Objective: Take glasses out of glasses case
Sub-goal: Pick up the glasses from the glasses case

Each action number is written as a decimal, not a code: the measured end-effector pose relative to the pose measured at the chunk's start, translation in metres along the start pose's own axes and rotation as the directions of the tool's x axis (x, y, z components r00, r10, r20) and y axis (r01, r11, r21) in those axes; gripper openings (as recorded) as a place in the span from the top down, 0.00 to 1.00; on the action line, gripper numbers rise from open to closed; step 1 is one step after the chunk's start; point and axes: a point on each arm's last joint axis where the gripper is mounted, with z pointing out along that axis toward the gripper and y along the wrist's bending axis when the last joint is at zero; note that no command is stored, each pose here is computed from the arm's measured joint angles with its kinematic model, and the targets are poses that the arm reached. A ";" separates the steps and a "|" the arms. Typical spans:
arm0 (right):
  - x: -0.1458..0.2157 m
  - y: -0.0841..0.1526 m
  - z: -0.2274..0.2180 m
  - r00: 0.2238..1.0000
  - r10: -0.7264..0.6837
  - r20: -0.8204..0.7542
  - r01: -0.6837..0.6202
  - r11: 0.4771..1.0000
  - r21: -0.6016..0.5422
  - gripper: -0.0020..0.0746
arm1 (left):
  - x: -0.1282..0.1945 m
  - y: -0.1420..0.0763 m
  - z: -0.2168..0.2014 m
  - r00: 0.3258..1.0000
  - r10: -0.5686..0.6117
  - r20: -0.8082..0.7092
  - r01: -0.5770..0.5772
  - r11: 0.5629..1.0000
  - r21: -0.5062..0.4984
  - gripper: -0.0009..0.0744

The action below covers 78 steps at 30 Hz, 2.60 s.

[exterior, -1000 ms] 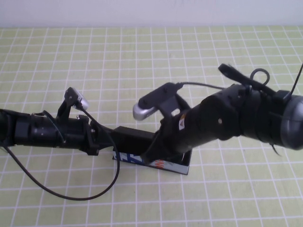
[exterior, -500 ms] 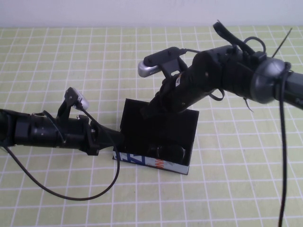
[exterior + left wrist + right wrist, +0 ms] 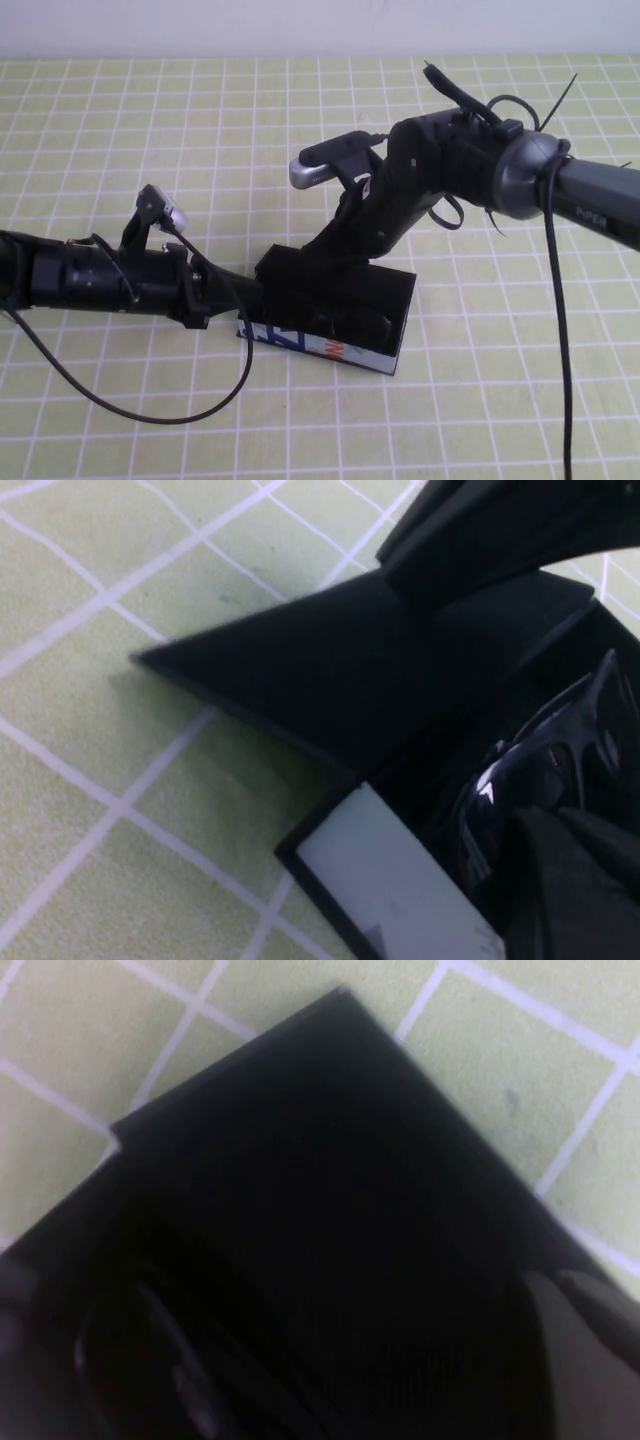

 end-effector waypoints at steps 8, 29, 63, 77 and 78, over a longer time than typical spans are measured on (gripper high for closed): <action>-0.008 0.012 -0.065 0.995 -0.086 0.052 0.087 0.996 -0.026 0.99 | -0.009 0.000 -0.001 1.000 -0.022 0.017 0.021 0.999 0.034 0.99; 0.019 0.056 -0.056 0.779 -0.619 -0.106 0.592 0.780 -0.205 0.60 | -0.054 0.030 -0.003 0.968 -0.240 -0.071 0.241 0.970 0.011 0.99; 0.023 0.044 -0.002 0.754 -0.639 -0.150 0.621 0.769 -0.151 0.69 | -0.053 0.029 -0.003 0.966 -0.241 -0.089 0.243 0.970 0.017 0.99; 0.011 0.046 -0.020 0.761 -0.627 -0.169 0.609 0.779 -0.145 0.89 | -0.060 0.025 -0.008 0.974 -0.214 -0.078 0.215 0.977 0.004 0.99; 0.010 0.047 -0.024 0.766 -0.622 -0.166 0.605 0.783 -0.144 0.89 | -0.063 0.022 -0.010 0.976 -0.205 -0.073 0.206 0.979 0.002 0.99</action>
